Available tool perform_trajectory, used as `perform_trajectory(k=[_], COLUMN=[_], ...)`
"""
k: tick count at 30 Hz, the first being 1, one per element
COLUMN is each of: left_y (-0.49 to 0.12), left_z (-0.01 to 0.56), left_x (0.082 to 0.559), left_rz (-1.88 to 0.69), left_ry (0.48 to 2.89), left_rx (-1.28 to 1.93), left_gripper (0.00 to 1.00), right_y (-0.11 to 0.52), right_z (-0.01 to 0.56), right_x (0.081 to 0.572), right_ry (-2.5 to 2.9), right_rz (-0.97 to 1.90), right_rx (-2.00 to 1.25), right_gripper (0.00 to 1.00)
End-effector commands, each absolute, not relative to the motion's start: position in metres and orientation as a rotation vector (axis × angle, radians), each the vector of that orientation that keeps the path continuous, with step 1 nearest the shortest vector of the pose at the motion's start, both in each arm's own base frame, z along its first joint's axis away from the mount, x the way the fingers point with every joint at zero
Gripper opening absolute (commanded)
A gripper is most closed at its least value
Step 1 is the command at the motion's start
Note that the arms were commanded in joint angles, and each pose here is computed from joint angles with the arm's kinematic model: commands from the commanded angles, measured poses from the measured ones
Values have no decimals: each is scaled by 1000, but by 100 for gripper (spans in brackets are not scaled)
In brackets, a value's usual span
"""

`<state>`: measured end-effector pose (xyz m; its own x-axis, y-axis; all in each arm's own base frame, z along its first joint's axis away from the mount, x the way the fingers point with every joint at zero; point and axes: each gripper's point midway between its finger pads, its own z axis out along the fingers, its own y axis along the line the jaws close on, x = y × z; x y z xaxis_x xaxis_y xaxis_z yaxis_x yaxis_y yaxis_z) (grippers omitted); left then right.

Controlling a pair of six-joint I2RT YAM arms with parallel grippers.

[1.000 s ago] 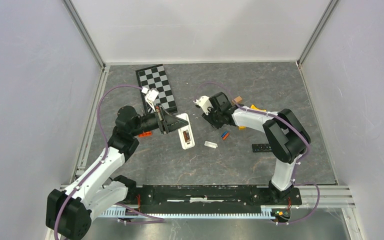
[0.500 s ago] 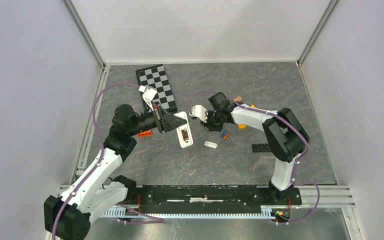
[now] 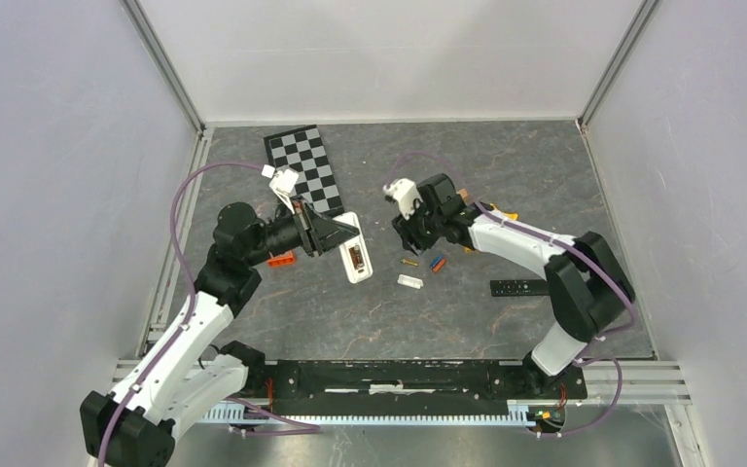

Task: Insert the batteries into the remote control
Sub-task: Pick up the battery from the center of the board.

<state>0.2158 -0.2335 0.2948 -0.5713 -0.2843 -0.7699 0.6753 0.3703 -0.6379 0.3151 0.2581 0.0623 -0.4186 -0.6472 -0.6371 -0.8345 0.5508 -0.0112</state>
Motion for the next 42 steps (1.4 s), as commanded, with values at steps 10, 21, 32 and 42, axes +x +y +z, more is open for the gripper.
perform_trajectory(k=[10,21,32,42], left_y=[-201,-182,-177,-174], left_z=[287,287,268,264], left_x=[225,207,197,197], left_rz=[-1102,-976,-956,-925], left_ry=[1844,1833,1873,1892], left_rx=[188,269,290,291], left_gripper=[3,4,3,3], right_y=[280,255,261,275], right_z=[99,69,58,45], right_x=[288,290,297,308], right_ry=[2386,2335,2287,2292], right_rz=[620,434,365,314], right_rx=[63,663,928,1048], right_gripper=[46,46,45,40])
